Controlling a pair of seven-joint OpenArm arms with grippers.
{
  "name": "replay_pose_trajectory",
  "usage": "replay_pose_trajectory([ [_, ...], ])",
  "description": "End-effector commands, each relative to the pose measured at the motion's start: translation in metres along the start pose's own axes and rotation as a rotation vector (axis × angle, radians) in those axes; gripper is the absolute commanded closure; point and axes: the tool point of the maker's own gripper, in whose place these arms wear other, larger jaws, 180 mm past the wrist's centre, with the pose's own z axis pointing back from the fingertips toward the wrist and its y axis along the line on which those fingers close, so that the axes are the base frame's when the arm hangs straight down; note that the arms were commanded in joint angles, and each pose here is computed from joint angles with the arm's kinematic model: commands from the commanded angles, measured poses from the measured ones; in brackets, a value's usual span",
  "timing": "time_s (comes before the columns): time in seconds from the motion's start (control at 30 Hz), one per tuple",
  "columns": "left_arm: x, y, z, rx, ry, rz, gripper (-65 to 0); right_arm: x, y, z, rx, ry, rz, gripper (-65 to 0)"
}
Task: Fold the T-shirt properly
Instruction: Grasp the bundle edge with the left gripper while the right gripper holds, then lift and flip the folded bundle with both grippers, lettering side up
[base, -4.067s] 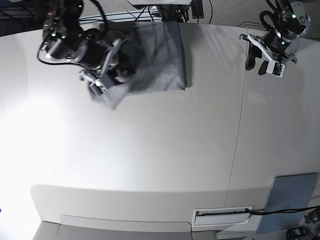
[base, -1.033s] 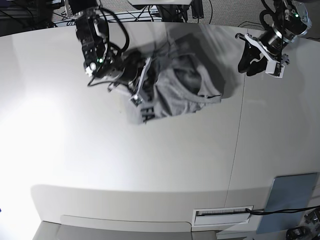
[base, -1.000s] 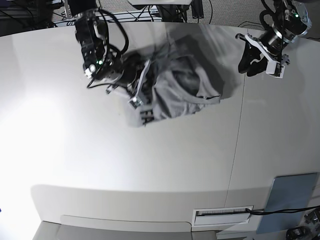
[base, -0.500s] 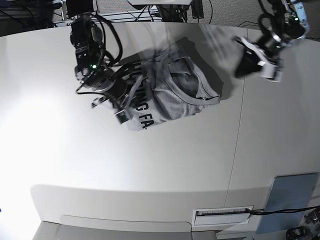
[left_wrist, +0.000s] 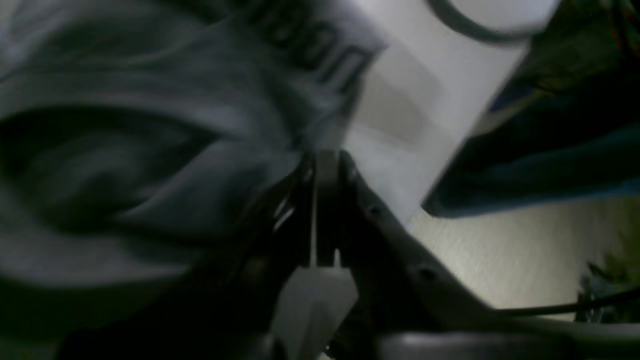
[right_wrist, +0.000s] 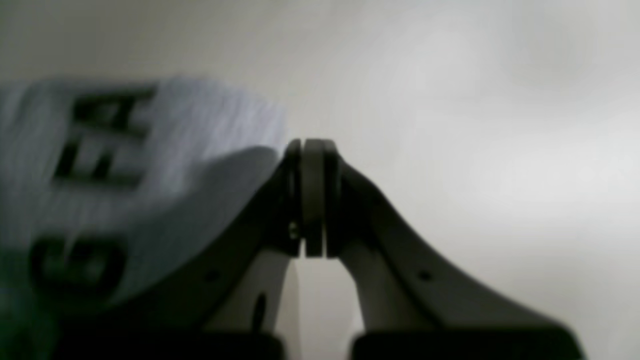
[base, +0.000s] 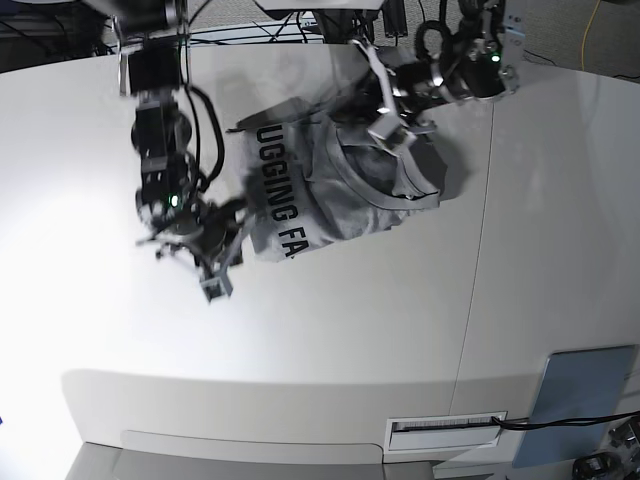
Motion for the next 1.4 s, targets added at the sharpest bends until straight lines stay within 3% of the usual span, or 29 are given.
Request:
replay_pose_trajectory([
  [0.0,0.011,-0.010,-0.002,-0.036,-0.045,-0.009,0.0,0.026,-0.008,0.001,-0.011,-0.063,0.004,0.0],
  [0.13,0.007,-0.016,-0.015,-0.040,-0.016,-0.010,0.0,0.041,-0.015,-0.009,0.005,-0.060,-0.013,0.0],
  [0.27,-0.007,0.017,-0.029,0.060,0.027,0.044,0.0,0.042,-0.007,-0.009,0.054,-0.055,0.036,0.0],
  [0.4,-0.028,0.063,-0.031,0.187,0.114,0.093,0.0,0.028,-0.007,-0.010,0.053,0.010,0.048,0.0],
  [0.63,-0.042,0.136,0.016,0.399,0.143,0.186,0.0,-0.030,0.013,-0.008,0.140,0.189,0.136,0.0],
  [0.8,-0.043,0.168,0.054,0.506,0.118,0.189,0.0,-0.063,0.031,0.000,0.189,0.231,0.132,0.0],
  [1.0,-0.037,0.181,0.073,0.536,0.087,0.163,0.0,-0.082,0.066,0.031,0.285,0.217,0.141,0.0],
  [1.1,-0.035,0.178,0.072,0.505,0.084,0.141,0.0,-0.071,0.081,0.053,0.312,0.147,0.155,0.0],
  [1.27,-0.038,0.177,0.072,0.502,0.102,0.147,0.0,-0.026,0.085,0.070,0.283,-0.047,0.161,0.0],
  [1.37,-0.043,0.169,0.074,0.464,0.151,0.180,0.0,-0.019,0.077,0.063,0.224,-0.071,0.159,0.0],
])
